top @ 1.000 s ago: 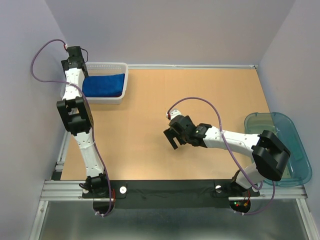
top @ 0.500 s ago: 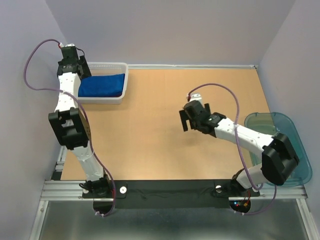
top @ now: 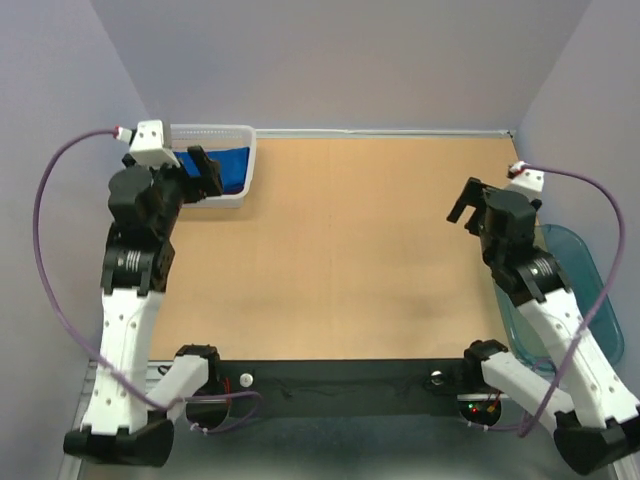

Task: Fold and stack the towels
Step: Neatly place the folded towel into the bin

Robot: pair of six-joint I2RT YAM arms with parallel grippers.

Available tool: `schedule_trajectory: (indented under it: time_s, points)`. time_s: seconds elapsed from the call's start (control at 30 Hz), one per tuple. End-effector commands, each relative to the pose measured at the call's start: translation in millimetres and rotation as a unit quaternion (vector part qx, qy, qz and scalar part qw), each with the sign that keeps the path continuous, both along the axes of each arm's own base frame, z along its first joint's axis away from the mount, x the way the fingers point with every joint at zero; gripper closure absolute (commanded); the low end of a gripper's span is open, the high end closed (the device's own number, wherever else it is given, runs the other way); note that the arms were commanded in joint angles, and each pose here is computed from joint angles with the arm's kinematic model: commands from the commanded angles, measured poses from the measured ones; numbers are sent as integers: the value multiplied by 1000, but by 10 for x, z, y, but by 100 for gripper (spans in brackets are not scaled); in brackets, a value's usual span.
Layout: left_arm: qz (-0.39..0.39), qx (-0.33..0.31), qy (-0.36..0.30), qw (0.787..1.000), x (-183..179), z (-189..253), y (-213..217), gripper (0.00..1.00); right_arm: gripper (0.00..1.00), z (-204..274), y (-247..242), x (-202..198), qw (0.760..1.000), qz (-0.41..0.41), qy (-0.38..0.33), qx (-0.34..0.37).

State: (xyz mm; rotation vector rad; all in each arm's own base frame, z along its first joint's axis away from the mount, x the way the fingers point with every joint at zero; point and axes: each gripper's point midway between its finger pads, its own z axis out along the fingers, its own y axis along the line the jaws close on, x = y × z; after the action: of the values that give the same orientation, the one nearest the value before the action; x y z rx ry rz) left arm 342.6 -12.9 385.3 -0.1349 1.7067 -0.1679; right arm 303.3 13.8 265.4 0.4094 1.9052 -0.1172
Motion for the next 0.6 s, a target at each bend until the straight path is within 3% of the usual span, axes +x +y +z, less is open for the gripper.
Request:
schedule_trajectory:
  time_s: [0.0,0.13,0.23,0.3,0.57]
  points:
    - [1,8,-39,999,-463,50,-124,2,0,540,-112,-296,996,0,-88,17]
    - [36,-9,-72,997,-1077,153,36,1,0,674,-216,-611,990,0,-140,33]
    - [89,-32,-73,993,-1342,-54,228,1,0,693,-300,-814,985,-1,-170,35]
    - [122,-68,-115,984,-1574,-123,348,1,0,717,-313,-932,982,11,-188,34]
    - [148,-116,-198,962,-1961,-88,488,1,0,732,-283,-1148,969,45,-237,44]
